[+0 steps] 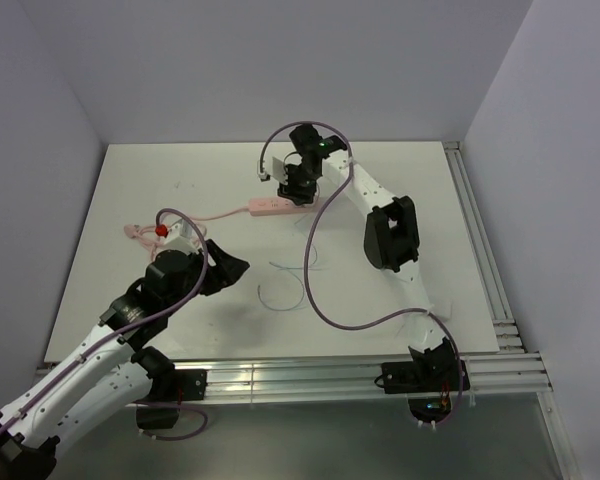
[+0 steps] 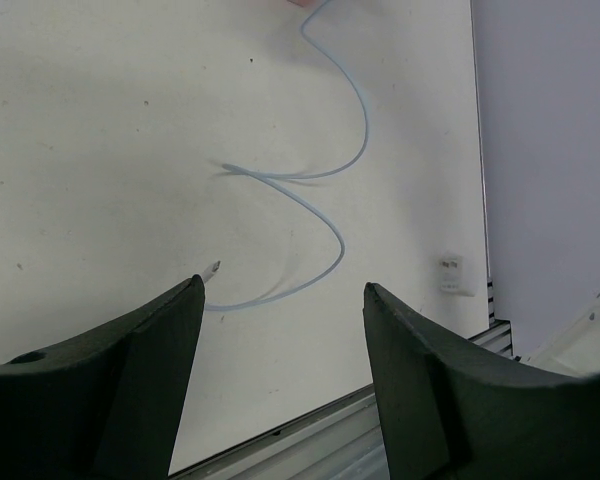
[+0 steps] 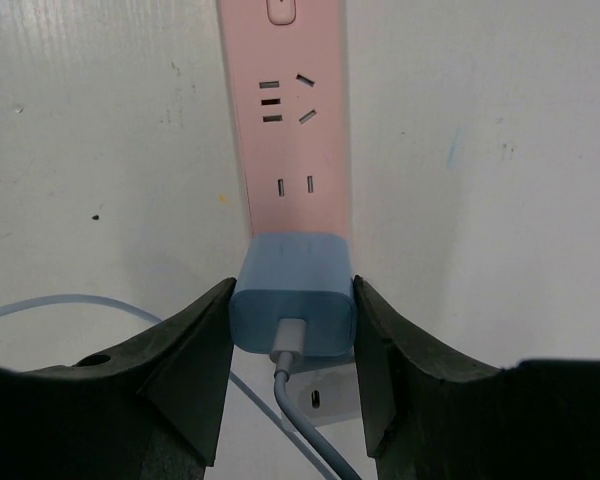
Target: Insert the plug
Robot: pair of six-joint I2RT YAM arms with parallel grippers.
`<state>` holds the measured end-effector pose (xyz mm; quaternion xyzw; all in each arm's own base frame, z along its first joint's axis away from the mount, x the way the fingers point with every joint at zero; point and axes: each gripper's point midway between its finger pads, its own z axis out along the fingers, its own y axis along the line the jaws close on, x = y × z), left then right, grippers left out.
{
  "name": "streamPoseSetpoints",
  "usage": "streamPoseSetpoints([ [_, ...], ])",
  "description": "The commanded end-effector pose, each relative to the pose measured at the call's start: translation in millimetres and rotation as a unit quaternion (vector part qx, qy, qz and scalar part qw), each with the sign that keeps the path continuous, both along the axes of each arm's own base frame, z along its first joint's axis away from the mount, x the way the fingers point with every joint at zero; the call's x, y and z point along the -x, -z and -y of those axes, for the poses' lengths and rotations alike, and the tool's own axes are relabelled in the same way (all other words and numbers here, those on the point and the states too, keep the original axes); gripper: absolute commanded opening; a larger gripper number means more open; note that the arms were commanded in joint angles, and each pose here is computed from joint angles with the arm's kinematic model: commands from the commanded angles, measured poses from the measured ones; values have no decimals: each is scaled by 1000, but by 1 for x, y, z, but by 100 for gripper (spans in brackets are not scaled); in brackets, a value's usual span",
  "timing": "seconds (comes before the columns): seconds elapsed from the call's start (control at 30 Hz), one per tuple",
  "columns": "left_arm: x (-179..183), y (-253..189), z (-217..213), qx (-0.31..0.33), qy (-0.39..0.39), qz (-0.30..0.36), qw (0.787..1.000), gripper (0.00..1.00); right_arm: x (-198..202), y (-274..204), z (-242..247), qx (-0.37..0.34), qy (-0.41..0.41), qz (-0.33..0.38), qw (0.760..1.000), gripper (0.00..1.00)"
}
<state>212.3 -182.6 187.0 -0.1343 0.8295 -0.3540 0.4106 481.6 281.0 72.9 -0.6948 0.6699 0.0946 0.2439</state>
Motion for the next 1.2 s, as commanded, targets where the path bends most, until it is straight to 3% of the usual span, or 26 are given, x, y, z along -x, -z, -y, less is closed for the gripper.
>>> streamPoseSetpoints([
  [0.0, -3, -13, 3, 11, 7, 18, 1000, 70, 76, 85, 47, 145, 20, -187, 971, 0],
  [0.17, -1, -14, 2, 15, 6, 23, 1000, 70, 81, 81, 59, 144, 37, -191, 970, 0],
  [0.33, -1, -13, 2, 11, 9, 19, 1000, 70, 81, 78, 35, 138, 16, -184, 973, 0],
  [0.4, -1, -14, 0, 8, 6, 20, 1000, 70, 91, 88, 53, 157, 34, -209, 965, 0],
  [0.5, 0, -14, -1, 11, 3, 25, 1000, 70, 80, 81, 63, 146, 49, -186, 970, 0],
  [0.7, 0, -13, 2, 8, 9, 18, 1000, 70, 81, 79, 19, 129, 4, -184, 974, 0],
  [0.87, 0, -19, -2, 12, 4, 29, 999, 70, 80, 77, 46, 115, 45, -213, 969, 0],
  [1.1, 1, -17, 0, 7, 8, 21, 1000, 70, 101, 89, 45, 134, 50, -244, 959, 0],
  [1.17, 1, -20, -3, 12, 3, 29, 999, 70, 92, 83, 48, 120, 54, -225, 965, 0],
])
